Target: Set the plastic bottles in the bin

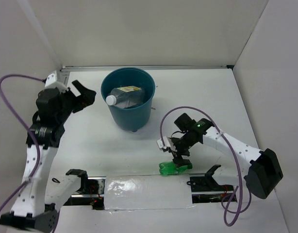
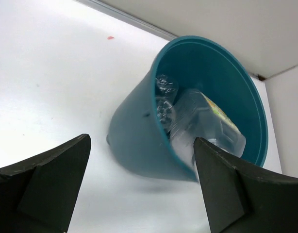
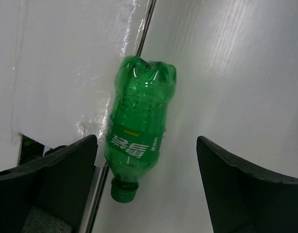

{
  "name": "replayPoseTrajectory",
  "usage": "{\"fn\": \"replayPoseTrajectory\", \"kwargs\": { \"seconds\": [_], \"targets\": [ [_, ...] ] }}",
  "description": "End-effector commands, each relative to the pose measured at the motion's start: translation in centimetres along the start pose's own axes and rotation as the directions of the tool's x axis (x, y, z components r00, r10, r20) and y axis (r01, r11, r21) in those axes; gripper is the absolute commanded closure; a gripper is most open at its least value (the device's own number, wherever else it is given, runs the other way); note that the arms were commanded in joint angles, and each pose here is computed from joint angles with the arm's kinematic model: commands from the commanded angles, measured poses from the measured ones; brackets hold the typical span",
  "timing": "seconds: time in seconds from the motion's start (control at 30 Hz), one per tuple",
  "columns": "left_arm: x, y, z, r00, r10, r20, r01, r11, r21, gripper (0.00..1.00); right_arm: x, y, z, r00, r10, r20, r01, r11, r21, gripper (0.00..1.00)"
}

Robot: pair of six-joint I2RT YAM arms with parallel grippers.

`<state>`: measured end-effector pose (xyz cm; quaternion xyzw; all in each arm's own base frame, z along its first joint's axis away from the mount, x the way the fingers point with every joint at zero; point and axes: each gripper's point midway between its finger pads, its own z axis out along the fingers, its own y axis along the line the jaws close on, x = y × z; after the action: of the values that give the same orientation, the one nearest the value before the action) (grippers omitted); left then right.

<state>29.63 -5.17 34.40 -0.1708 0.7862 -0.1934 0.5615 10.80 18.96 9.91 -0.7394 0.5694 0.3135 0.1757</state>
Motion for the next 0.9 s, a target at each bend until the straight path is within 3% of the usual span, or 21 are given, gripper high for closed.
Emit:
{"fn": "replayPoseTrajectory", "kwargs": {
  "seconds": [0.0,0.1,0.3,0.37,0.47,0.53,0.67,0.73,0.77,0.87],
  "targets": [
    [0.2,1.9,-2.8,0.993,-0.046,0.109,0.052,0.997,-0.053,0.00,0.6,0.2,1.4,0.999,0.006,-0.054,-0.005,1.000,0.018,0.11],
    [1.2,2.8,-4.0,0.985,-0.092,0.144,0.100,0.994,-0.052,0.00,1.1,0.6,2.8,0.995,0.035,-0.089,-0.033,0.999,0.020,0.11],
    [2.2,4.0,-7.3,0.980,-0.099,0.170,0.114,0.990,-0.083,0.00,2.7,-1.5,5.9,0.979,0.135,-0.153,-0.109,0.980,0.168,0.09],
    [2.0,4.2,-8.2,0.979,-0.090,0.184,0.107,0.990,-0.086,0.00,3.3,-2.8,6.9,0.972,0.148,-0.183,-0.105,0.969,0.224,0.14],
    [2.3,4.6,-8.6,0.979,-0.089,0.182,0.108,0.989,-0.101,0.00,4.1,-2.5,8.4,0.962,0.131,-0.239,-0.081,0.975,0.209,0.34],
    [2.4,4.8,-8.9,0.978,-0.088,0.187,0.110,0.988,-0.109,0.00,3.0,-2.6,8.4,0.969,0.103,-0.224,-0.059,0.979,0.195,0.56],
    [2.7,4.9,-8.9,0.979,-0.088,0.185,0.109,0.988,-0.110,0.00,-0.4,-1.9,6.5,0.985,0.020,-0.170,0.003,0.991,0.134,0.81],
    [2.5,4.6,-8.6,0.977,-0.090,0.193,0.109,0.990,-0.089,0.00,-3.3,-1.1,4.3,0.993,-0.075,-0.095,0.082,0.994,0.072,0.84],
    [2.6,4.7,-8.4,0.977,-0.090,0.193,0.109,0.990,-0.089,0.00,-4.1,-1.5,2.8,0.995,-0.087,-0.053,0.091,0.992,0.086,0.85],
    [2.5,4.2,-7.6,0.979,-0.083,0.188,0.097,0.993,-0.068,0.00,-9.8,-1.6,-2.9,0.952,-0.291,0.095,0.269,0.944,0.193,0.87]
  ]
}}
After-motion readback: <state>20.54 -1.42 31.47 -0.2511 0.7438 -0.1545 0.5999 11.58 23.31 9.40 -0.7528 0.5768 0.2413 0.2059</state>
